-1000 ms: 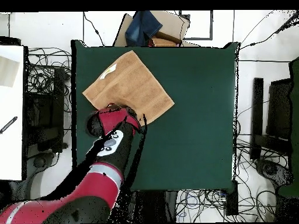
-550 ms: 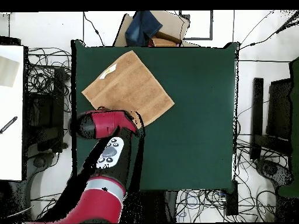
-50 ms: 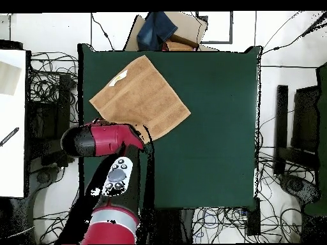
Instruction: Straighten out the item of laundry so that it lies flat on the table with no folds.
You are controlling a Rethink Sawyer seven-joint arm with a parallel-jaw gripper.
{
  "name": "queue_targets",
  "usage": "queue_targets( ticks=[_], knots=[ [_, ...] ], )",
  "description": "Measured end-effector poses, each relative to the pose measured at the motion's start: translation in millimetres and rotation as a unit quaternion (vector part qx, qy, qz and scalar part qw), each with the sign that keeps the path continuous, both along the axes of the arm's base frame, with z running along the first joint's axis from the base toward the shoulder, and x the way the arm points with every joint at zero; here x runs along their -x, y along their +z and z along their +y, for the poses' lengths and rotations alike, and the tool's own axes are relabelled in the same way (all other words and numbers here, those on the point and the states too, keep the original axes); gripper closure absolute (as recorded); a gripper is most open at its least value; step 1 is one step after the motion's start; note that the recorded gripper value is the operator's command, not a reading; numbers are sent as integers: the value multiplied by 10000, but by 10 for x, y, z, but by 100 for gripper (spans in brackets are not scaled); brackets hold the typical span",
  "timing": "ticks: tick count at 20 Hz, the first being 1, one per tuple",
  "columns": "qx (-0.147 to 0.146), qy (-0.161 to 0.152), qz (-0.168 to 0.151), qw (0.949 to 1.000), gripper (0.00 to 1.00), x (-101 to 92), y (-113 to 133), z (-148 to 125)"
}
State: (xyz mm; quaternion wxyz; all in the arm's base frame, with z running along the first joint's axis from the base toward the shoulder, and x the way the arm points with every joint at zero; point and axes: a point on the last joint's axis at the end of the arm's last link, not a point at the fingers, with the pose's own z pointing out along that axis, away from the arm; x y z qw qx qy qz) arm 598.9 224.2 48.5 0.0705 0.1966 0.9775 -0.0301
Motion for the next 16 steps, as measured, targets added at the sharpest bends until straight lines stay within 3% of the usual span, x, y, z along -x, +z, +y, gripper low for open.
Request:
queue_targets(
  ticks=[4, 9, 16],
  knots=[
    [-213, -136, 6, 9997, 100, -17, 32, -66],
    [-598, -554, -55, 9967, 100, -156, -115, -406],
    [-734, -897, -62, 9932, 100, -207, -216, -763]
  ],
)
